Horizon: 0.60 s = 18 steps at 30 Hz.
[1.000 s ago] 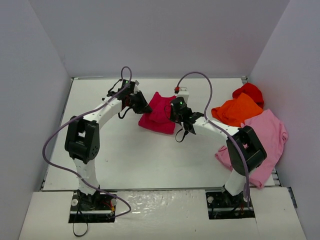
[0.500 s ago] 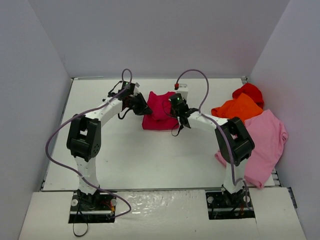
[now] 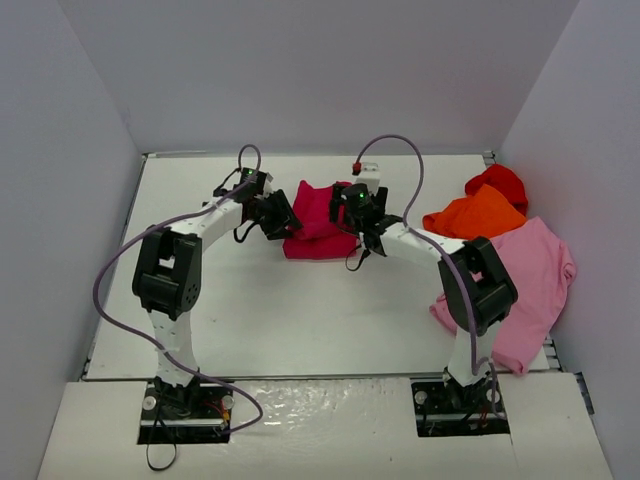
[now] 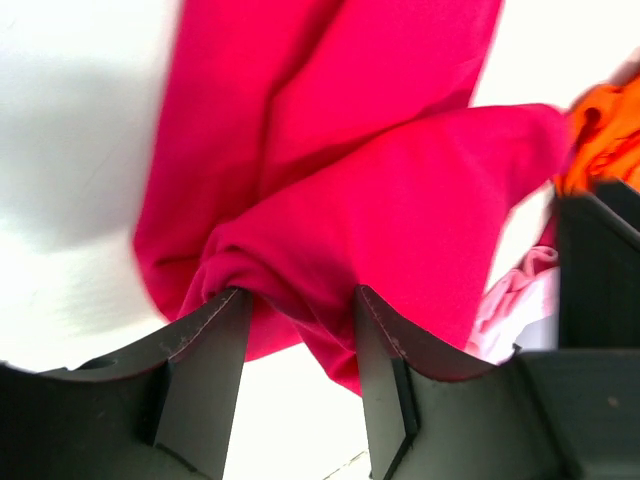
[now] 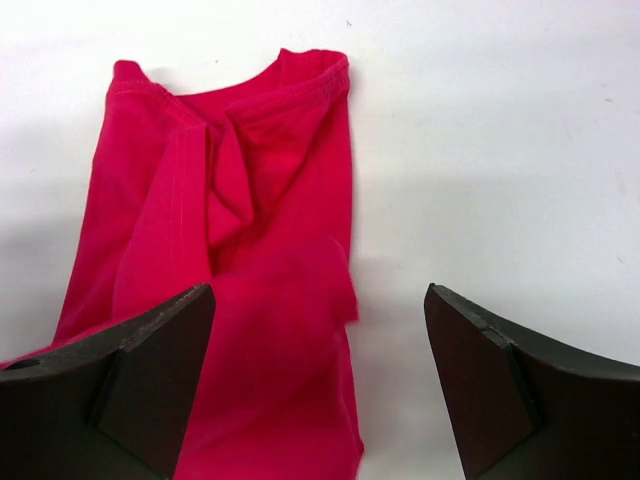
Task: Fold and stack the t-shirts
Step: Fold the long partially folded tshirt into a neat square
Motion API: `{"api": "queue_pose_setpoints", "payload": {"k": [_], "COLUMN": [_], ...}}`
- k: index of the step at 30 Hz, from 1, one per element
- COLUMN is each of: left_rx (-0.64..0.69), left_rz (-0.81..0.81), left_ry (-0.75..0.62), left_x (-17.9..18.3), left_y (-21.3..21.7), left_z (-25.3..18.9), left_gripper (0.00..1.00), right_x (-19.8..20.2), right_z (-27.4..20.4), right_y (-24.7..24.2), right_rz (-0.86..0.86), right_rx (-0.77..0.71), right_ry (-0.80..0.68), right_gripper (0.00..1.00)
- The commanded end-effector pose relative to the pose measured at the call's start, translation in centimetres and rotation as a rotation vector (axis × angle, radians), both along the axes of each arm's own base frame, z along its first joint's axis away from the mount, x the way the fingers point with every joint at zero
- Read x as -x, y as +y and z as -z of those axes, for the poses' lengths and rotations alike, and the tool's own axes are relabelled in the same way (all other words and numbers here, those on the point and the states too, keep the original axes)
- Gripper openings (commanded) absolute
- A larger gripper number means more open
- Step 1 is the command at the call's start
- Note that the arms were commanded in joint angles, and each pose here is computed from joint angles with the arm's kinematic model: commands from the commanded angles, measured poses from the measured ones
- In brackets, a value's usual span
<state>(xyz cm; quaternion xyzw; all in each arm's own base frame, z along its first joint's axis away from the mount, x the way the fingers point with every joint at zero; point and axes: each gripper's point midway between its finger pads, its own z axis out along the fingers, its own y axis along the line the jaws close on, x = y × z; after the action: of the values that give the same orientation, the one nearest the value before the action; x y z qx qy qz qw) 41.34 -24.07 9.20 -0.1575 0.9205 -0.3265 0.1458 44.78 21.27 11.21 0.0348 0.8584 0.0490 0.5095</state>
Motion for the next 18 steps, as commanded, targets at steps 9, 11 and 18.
{"api": "queue_pose_setpoints", "payload": {"k": [9,11,18], "left_rx": [-0.001,0.004,-0.007], "left_rz": [-0.038,-0.039,-0.068], "left_ry": [-0.267,-0.283,-0.294], "left_x": [2.1,3.1,7.4], "left_y": [3.0,3.3,5.0], "left_z": [-11.3,-12.7,-13.7], "left_gripper": [0.41,0.41,0.41], "right_x": [8.6,8.8,7.8], "right_z": [-4.9,-4.0,-0.4], "right_y": [5.6,6.3,8.4], "right_rz": [-0.211,-0.228,-0.250], "right_rx": [-0.145,-0.143,-0.108], "right_ry": [0.031,0.055,0.098], "right_gripper": [0.03,0.00,0.00]}}
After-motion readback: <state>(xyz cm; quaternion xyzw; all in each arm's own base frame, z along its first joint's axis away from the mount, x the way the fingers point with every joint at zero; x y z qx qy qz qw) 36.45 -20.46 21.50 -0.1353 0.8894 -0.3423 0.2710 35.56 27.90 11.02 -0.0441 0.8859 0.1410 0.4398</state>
